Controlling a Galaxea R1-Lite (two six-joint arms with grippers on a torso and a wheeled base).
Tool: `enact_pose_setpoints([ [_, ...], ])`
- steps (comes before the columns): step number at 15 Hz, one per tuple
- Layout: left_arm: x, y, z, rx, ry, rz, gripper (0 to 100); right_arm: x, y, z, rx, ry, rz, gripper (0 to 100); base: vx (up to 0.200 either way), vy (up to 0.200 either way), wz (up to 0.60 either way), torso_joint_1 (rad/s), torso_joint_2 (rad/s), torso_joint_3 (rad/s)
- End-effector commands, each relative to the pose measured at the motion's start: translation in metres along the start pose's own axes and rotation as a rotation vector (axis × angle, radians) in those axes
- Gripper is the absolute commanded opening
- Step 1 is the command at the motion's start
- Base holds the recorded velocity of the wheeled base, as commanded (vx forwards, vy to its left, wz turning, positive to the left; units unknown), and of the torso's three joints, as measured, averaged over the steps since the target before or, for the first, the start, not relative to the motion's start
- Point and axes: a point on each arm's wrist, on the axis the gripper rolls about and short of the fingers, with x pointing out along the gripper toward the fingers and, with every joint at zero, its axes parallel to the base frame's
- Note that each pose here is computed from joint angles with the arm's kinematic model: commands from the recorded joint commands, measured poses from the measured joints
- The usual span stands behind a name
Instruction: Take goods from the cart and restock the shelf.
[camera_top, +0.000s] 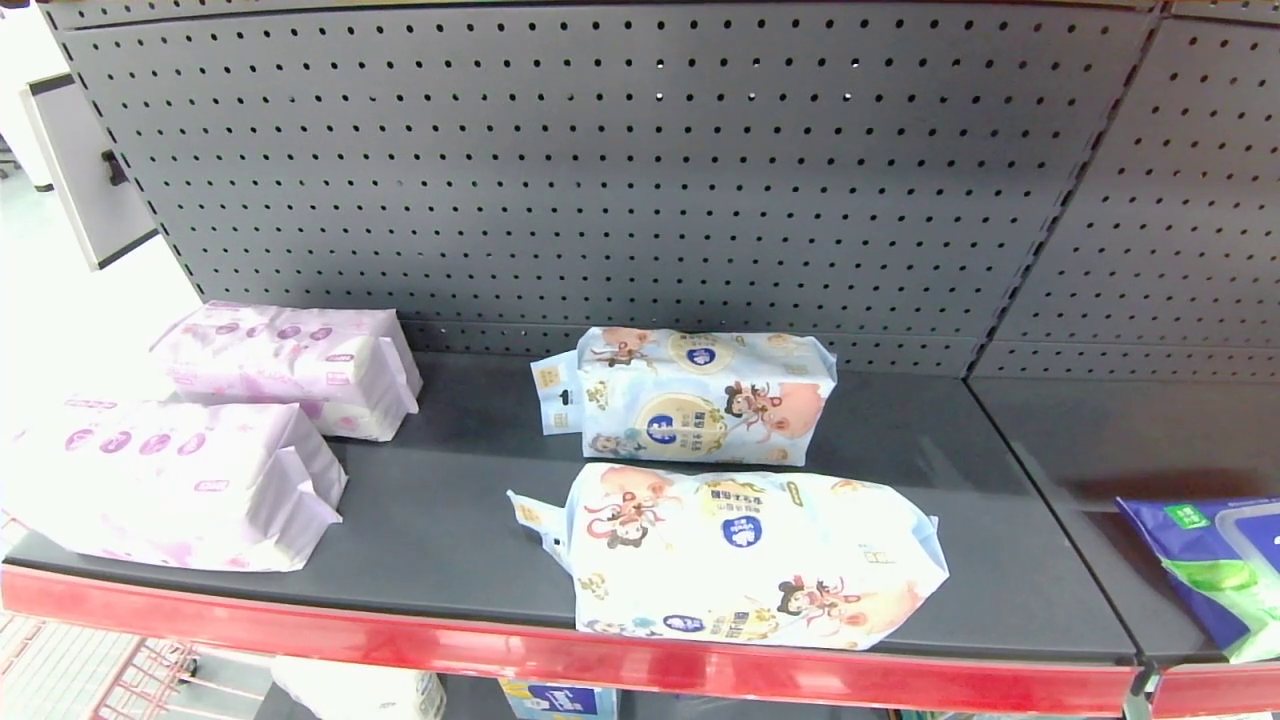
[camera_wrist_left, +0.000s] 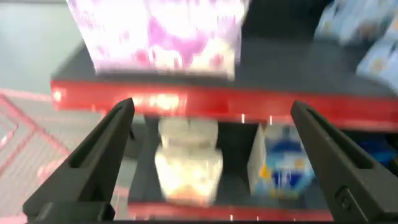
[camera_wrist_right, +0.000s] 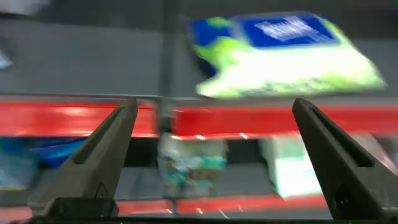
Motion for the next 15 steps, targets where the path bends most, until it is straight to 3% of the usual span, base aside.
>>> enact_pose_setpoints([
  [1,0.0055,0.0003,-0.0191,-0.001,0.048,0.012,100,-0.0047,0.0010,-0.0087,0.007,-0.104,0.091,100,0.000,0.000,0.00,0.000,0.00,0.000],
  [3,0.0056,0.0003,-0.0183,-0.003,0.038,0.012,100,-0.0041,0.0006,-0.0093,0.020,-0.109,0.065,100,0.000,0.000,0.00,0.000,0.00,0.000],
  [5,0.0056,0.0005,-0.0181,-0.003,0.036,0.023,100,-0.0039,-0.0039,-0.0102,0.069,-0.095,-0.138,100,0.000,0.000,0.00,0.000,0.00,0.000],
  [6,0.0056,0.0006,-0.0181,-0.002,0.036,0.026,100,-0.0040,-0.0042,-0.0101,0.073,-0.096,-0.154,100,0.000,0.000,0.00,0.000,0.00,0.000],
  [8,0.0056,0.0006,-0.0181,-0.002,0.036,0.026,100,-0.0038,-0.0021,-0.0100,0.069,-0.100,-0.056,100,0.000,0.000,0.00,0.000,0.00,0.000],
  [9,0.0056,0.0006,-0.0181,-0.002,0.036,0.026,100,-0.0040,0.0010,-0.0095,0.056,-0.109,0.085,100,0.000,0.000,0.00,0.000,0.00,0.000],
  [10,0.0056,0.0006,-0.0181,-0.002,0.036,0.026,100,-0.0040,0.0017,-0.0098,0.054,-0.107,0.113,100,0.000,0.000,0.00,0.000,0.00,0.000],
  [13,0.0056,0.0006,-0.0181,-0.002,0.036,0.027,100,-0.0036,-0.0001,-0.0103,0.106,-0.103,0.031,100,0.000,0.000,0.00,0.000,0.00,0.000],
  [15,0.0056,0.0006,-0.0181,-0.002,0.036,0.027,100,-0.0037,0.0001,-0.0100,0.106,-0.103,0.042,100,0.000,0.000,0.00,0.000,0.00,0.000],
])
